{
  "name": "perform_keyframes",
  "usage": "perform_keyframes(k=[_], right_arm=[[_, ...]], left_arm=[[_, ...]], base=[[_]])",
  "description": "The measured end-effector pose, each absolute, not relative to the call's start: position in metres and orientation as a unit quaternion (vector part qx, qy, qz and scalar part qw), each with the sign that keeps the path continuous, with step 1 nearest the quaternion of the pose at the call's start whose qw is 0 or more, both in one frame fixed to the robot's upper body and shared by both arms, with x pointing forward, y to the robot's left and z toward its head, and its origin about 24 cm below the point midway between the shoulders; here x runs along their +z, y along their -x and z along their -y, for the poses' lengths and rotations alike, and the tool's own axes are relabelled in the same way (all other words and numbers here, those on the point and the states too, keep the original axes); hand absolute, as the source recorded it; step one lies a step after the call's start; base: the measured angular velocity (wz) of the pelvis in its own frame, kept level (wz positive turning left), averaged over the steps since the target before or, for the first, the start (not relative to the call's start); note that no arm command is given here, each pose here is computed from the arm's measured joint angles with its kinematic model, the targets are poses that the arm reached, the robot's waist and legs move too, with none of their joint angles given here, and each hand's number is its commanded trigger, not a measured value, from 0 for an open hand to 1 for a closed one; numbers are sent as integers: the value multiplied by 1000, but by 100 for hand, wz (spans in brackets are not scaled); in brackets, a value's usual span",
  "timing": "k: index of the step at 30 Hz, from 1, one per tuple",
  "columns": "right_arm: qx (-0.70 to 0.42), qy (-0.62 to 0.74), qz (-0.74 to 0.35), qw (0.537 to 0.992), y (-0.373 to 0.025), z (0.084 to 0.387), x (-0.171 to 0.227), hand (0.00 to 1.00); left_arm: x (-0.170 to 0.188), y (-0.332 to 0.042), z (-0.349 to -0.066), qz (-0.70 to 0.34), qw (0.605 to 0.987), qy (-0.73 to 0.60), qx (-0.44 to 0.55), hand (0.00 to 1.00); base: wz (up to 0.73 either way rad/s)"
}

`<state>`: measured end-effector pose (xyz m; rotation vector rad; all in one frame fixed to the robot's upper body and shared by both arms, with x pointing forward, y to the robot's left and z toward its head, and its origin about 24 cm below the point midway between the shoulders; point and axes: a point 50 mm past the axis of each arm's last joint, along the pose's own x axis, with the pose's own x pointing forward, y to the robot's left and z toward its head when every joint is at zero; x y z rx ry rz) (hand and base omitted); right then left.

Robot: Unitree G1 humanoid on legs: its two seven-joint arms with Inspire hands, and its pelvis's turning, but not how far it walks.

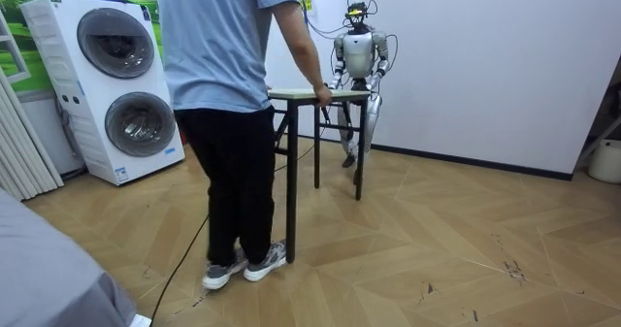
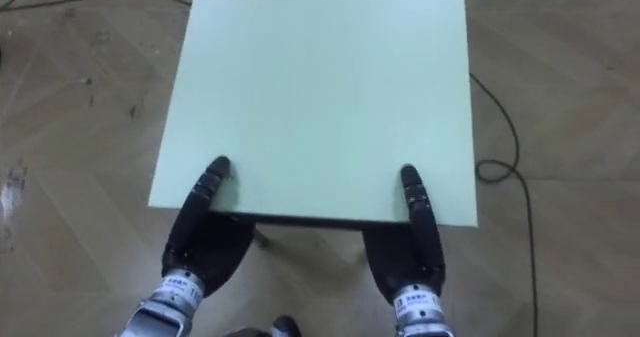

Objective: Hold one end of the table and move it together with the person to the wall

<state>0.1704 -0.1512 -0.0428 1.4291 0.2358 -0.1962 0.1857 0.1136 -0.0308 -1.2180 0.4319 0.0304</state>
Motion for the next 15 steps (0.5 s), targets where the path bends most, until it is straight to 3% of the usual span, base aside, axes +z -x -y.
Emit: perform_keyframes(k=[3, 8, 15], right_arm=[[-96, -651, -105, 745, -168, 152, -46, 100], [-84, -650, -125, 745, -170, 141, -48, 100], [-78, -651, -83, 750, -181, 150, -34, 100]], left_arm=[[-30, -187, -113, -204, 802, 561, 9, 100], [-37, -177, -122, -203, 795, 570, 33, 100], [-20, -201, -110, -188, 804, 564, -13, 100]], base=[[10], [-35], [37]])
